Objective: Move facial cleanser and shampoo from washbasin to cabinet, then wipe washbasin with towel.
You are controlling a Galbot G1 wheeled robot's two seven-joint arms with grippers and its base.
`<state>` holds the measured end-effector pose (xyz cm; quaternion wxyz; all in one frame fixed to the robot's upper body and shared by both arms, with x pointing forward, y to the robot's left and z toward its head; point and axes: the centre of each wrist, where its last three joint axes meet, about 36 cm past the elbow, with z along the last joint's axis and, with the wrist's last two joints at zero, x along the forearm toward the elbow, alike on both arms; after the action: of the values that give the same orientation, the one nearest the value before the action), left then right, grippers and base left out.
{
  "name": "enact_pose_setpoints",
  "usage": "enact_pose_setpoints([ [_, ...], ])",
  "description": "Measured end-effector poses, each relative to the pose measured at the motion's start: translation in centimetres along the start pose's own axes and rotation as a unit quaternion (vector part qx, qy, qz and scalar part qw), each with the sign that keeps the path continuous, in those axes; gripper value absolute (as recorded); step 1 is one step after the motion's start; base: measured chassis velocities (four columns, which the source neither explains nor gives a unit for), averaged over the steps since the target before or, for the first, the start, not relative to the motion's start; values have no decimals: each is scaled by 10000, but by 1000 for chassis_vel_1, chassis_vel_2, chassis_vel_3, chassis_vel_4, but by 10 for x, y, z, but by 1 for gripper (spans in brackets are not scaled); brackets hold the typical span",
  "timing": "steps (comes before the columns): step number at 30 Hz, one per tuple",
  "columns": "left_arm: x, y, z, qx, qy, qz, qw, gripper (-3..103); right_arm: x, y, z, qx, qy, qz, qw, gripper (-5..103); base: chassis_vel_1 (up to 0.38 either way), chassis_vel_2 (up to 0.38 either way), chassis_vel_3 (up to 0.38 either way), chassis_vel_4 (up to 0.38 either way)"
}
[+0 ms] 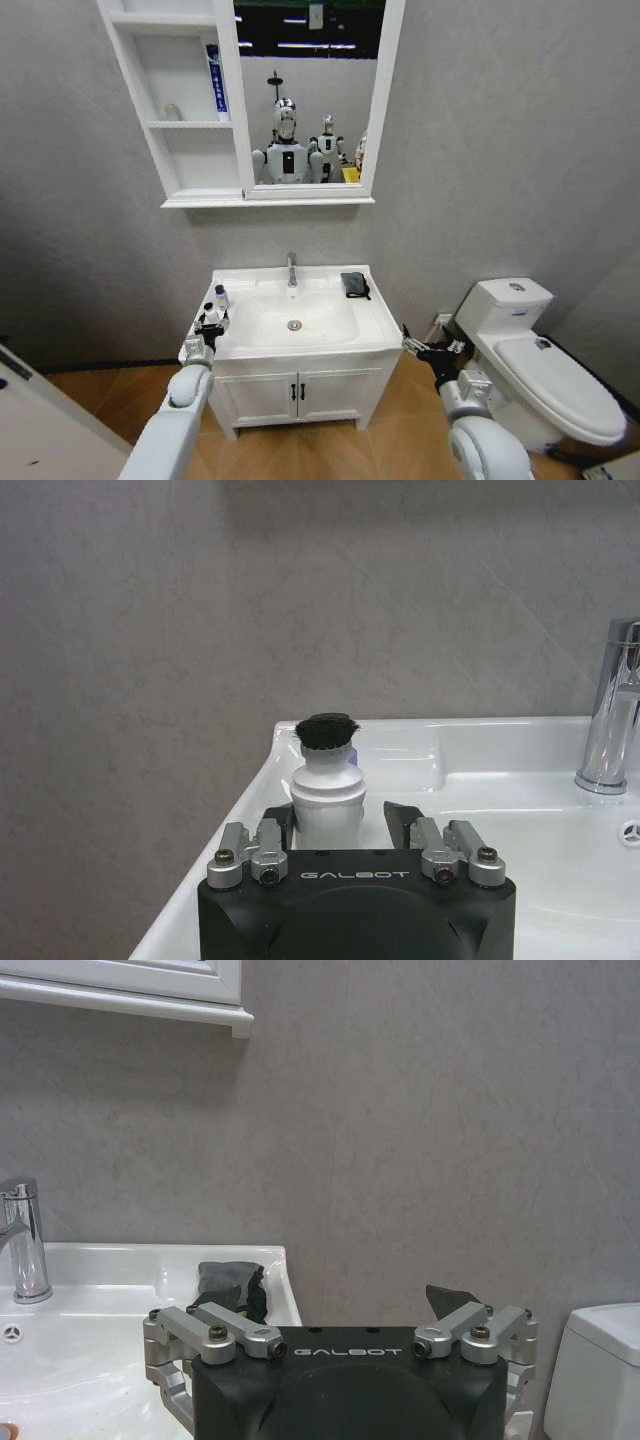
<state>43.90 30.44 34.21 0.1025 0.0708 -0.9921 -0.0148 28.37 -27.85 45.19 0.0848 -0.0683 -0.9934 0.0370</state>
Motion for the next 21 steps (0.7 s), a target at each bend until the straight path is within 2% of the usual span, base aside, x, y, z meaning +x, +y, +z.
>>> enact_pose_setpoints([
  [1,0,0,0,0,0,0,10000,56,0,0,0,0,0,0,10000,100,0,0,0,0],
  [4,1,0,1,-14,8,-9,10000,40,-1,0,3,1,12,23,10000,100,0,0,0,0],
  [5,1,0,1,-14,8,-9,10000,40,-1,0,3,1,12,23,10000,100,0,0,0,0],
  [7,3,0,0,-14,-2,-16,10000,32,-1,0,5,8,28,29,10000,100,0,0,0,0],
  [12,18,-1,-21,-80,-211,-60,9997,31,-2,0,6,24,35,32,10000,100,0,0,0,0],
  [15,47,0,-73,-80,-519,-53,9986,31,-4,1,7,58,25,23,10000,100,0,0,0,0],
  [16,47,0,-73,-80,-519,-53,9986,31,-4,1,7,58,25,23,10000,100,0,0,0,0],
  [18,66,5,-115,-111,-527,-41,9985,31,-4,4,7,63,19,-4,10000,100,0,0,0,0],
  [19,66,5,-115,-111,-527,-41,9985,31,-4,4,7,63,19,-4,10000,100,0,0,0,0],
  [21,81,13,-158,-166,-395,-4,9991,31,-3,7,9,63,11,-24,10000,100,0,0,0,0],
])
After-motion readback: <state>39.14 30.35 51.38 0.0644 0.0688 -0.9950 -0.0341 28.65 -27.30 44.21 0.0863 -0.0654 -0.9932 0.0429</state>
